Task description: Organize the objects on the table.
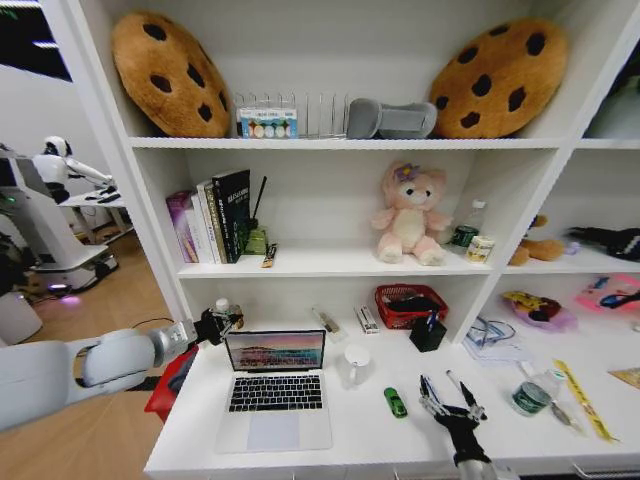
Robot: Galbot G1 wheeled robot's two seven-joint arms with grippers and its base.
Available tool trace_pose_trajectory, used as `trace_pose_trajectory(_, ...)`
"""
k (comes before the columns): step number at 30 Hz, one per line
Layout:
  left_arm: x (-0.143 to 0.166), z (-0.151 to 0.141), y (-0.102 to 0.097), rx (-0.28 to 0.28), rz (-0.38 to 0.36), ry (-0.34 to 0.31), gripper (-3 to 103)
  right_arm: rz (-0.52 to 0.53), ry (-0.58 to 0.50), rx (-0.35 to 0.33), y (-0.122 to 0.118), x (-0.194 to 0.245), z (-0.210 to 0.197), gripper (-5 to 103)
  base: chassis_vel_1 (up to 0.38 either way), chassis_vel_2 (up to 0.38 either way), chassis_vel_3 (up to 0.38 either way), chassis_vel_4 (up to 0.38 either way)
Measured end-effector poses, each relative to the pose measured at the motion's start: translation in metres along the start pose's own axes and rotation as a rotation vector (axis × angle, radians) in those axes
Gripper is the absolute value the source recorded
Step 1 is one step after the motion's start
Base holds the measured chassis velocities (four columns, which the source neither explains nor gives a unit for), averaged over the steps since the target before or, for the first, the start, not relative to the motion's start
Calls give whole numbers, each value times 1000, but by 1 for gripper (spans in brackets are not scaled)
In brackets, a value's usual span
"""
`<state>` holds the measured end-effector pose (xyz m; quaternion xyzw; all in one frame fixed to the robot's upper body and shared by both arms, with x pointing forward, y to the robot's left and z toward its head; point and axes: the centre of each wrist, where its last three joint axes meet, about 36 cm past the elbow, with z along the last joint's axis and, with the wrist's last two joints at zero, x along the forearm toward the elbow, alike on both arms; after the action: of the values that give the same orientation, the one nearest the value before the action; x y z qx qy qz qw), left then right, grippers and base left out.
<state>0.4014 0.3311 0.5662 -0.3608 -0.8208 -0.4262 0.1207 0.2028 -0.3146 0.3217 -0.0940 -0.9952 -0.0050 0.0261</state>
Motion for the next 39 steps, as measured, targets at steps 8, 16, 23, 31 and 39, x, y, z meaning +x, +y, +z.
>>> trace_pose_trajectory(8, 7, -3, -24, 6, 30, -30, 0, 4, -4, 0, 0, -3, -1, 100, 0, 0, 0, 0)
trace_pose_trajectory(16, 22, -15, -53, 55, 42, -59, 0, -1, -1, -5, 5, -9, -3, 100, 0, 0, 0, 0)
trace_pose_trajectory(23, 36, -18, -90, 109, 45, -83, 0, 10, -7, -15, 8, -15, -6, 100, 0, 0, 0, 0)
trace_pose_trajectory(31, 55, -1, -162, 234, 95, -36, 0, 18, -8, -23, 12, -18, -11, 100, 0, 0, 0, 0)
trace_pose_trajectory(39, 57, 12, -189, 293, 79, -17, 0, 2, 7, -10, 14, -11, -12, 100, 0, 0, 0, 0)
